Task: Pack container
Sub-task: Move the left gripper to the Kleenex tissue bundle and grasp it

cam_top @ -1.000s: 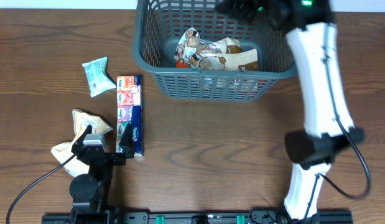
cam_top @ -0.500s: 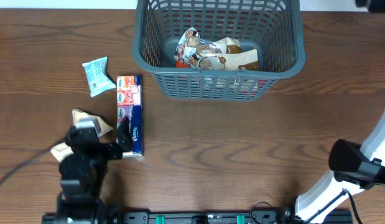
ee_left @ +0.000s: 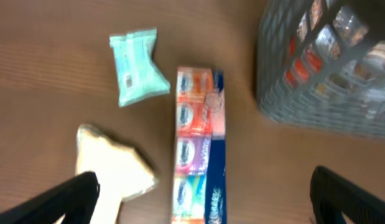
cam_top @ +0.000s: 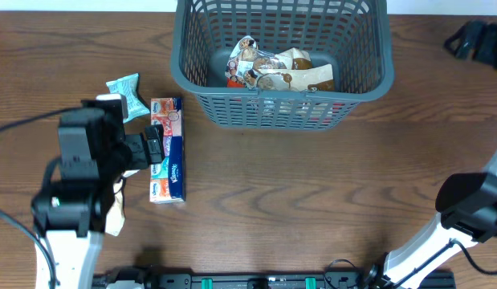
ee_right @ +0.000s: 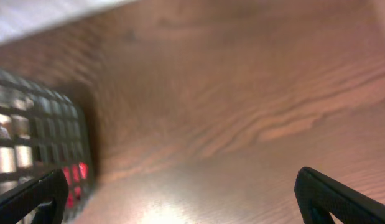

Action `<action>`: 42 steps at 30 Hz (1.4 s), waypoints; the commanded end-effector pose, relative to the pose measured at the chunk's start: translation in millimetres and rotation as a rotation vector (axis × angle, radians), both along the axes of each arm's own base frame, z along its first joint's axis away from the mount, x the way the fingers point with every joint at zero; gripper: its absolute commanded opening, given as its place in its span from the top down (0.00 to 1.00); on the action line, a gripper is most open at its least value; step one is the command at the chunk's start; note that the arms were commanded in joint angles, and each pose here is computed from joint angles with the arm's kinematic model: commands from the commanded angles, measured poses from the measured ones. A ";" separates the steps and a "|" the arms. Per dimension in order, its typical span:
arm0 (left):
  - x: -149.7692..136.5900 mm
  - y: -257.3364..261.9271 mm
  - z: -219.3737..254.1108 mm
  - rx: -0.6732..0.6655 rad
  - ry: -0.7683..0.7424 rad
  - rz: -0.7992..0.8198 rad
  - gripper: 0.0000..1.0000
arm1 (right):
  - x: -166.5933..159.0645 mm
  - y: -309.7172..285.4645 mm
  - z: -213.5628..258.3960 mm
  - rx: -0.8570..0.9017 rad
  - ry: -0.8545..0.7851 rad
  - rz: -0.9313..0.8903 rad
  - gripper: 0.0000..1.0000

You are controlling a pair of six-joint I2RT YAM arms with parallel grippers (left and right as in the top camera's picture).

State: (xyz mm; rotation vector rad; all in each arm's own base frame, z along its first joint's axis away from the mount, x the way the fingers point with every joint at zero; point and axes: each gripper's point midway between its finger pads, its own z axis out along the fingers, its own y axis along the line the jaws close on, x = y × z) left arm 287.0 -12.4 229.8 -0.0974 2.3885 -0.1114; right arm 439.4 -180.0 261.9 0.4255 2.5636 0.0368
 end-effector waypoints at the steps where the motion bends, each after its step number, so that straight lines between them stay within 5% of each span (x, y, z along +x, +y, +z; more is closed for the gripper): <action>1: 3.6 0.5 10.5 0.037 0.060 -0.038 0.01 | -5.0 7.5 -45.6 0.066 0.100 0.000 0.01; 19: -34.4 -10.7 -24.0 -0.020 0.356 -0.084 0.01 | -49.5 100.8 -218.0 0.191 0.420 0.087 0.01; 28: -29.4 -13.8 -26.7 -0.010 0.356 -0.132 0.01 | -56.1 108.6 -230.0 0.167 0.446 0.117 0.01; 42: 6.6 -14.5 -80.7 -0.010 0.550 -0.150 0.01 | -56.7 111.1 -229.9 0.167 0.449 0.138 0.01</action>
